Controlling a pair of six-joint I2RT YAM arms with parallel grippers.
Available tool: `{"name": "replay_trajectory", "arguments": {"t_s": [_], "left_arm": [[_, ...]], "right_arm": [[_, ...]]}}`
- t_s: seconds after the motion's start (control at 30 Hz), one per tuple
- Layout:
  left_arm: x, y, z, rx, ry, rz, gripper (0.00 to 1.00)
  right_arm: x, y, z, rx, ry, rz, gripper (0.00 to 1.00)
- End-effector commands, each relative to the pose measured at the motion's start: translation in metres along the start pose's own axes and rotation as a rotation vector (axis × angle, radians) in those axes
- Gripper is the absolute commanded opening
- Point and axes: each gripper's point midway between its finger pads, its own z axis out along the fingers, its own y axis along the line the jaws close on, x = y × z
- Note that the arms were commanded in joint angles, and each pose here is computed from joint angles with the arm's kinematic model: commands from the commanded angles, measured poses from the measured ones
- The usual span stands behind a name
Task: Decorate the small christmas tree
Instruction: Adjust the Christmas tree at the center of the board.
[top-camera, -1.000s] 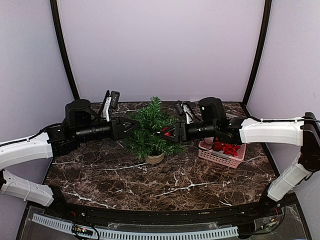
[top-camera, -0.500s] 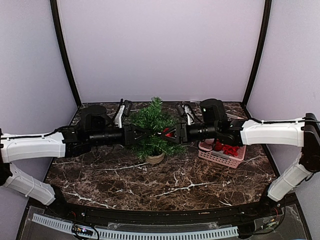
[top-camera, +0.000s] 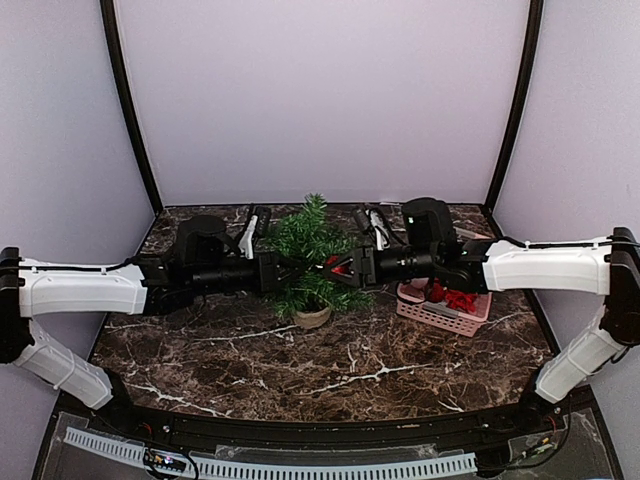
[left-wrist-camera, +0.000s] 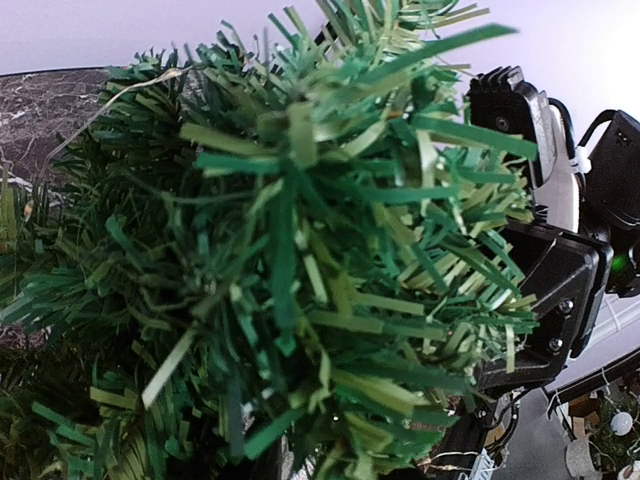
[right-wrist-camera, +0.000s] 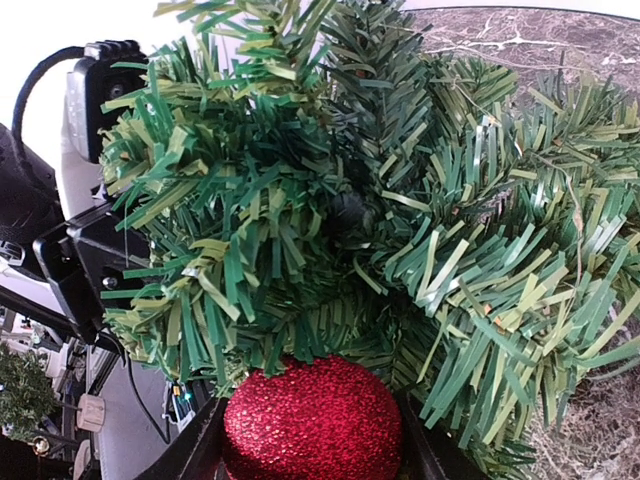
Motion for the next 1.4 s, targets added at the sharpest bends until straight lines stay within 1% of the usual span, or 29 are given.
{"name": "replay_trajectory", "arguments": {"t_s": [0.0,0.17,0.5,0.63,0.73,0.9,1.37], "left_arm": [[-0.015,-0.007,0.002,0.011,-0.053,0.003,0.28],[-0.014,-0.003,0.005,-0.002,-0.053,0.000,0.28],[-0.015,-0.007,0.010,0.024,-0.051,-0.002,0.28],[-0.017,-0.011,0.010,0.042,-0.057,0.000,0.23],[-0.018,-0.013,0.011,0.056,-0.061,-0.003,0.22],[-0.018,-0.016,0.009,0.071,-0.065,-0.005,0.24],[-0.004,-0.018,0.007,0.104,-0.023,0.002,0.29]], "right_arm": [[-0.008,0.017,-0.004,-0.048,-0.039,-0.024,0.50],[-0.006,0.017,-0.002,-0.053,-0.031,-0.023,0.50],[-0.007,0.019,-0.001,-0.057,-0.031,-0.027,0.50],[-0.006,0.018,0.000,-0.056,-0.028,-0.026,0.50],[-0.005,0.019,0.000,-0.057,-0.027,-0.026,0.50],[-0.005,0.018,0.000,-0.056,-0.027,-0.026,0.50],[-0.006,0.020,-0.001,-0.055,-0.031,-0.030,0.50]]}}
